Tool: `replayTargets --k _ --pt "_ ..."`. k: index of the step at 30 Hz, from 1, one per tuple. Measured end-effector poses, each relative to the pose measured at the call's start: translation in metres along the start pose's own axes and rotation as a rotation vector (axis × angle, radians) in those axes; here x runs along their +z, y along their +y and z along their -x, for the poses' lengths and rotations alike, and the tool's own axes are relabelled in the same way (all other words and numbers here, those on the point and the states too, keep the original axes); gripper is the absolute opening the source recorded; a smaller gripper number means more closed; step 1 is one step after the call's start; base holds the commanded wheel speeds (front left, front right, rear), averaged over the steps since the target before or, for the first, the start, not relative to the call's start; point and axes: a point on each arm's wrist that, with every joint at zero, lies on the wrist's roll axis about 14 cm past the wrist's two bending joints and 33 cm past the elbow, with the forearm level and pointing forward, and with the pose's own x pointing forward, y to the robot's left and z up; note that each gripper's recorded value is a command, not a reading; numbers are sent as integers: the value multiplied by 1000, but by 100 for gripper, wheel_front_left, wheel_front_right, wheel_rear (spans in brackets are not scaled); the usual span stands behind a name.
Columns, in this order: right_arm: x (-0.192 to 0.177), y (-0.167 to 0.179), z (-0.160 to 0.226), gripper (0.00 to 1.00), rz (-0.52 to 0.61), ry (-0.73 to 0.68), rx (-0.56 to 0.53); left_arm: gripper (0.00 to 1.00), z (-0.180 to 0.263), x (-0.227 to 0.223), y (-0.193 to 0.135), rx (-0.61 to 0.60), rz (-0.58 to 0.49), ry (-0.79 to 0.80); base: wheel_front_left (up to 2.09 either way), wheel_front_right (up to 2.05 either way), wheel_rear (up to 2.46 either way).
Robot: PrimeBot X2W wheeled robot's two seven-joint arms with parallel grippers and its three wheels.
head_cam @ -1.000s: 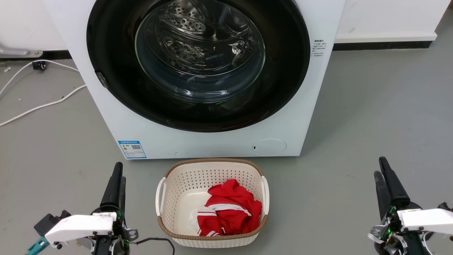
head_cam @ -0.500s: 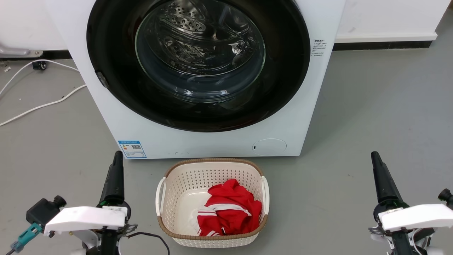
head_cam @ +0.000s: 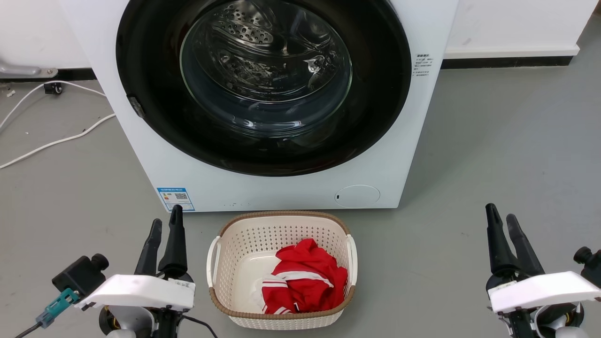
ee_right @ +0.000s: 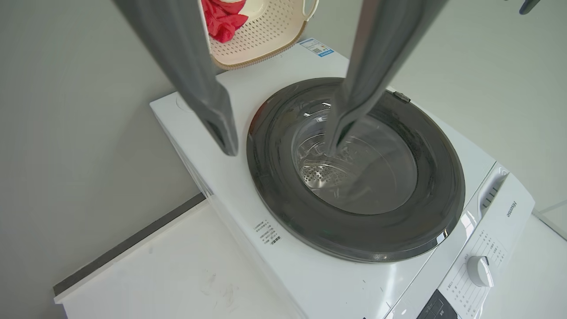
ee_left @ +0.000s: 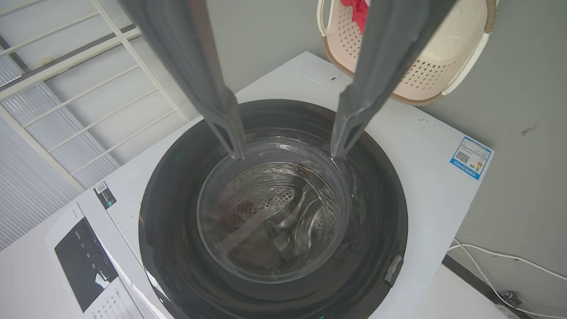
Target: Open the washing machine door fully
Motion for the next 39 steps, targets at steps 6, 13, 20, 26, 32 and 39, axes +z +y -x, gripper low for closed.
replayTargets --k 6,13,20,26,32,39 --pt "-4 2 2 100 94 9 11 100 2 -2 -1 -2 -109 0 0 0 0" --pt "-6 5 2 100 201 9 27 100 1 1 -6 -14 -228 -14 0 0 0" --pt "-7 10 2 100 298 15 50 100 1 5 -14 -34 -323 -35 0 0 0" --pt "-9 15 2 100 367 22 68 100 3 5 -16 -43 -398 -44 0 0 0" --pt "-11 17 2 100 437 32 80 100 4 5 -20 -58 -474 -56 0 0 0" --pt "-13 18 2 100 507 43 90 100 5 7 -25 -73 -546 -77 0 0 0"
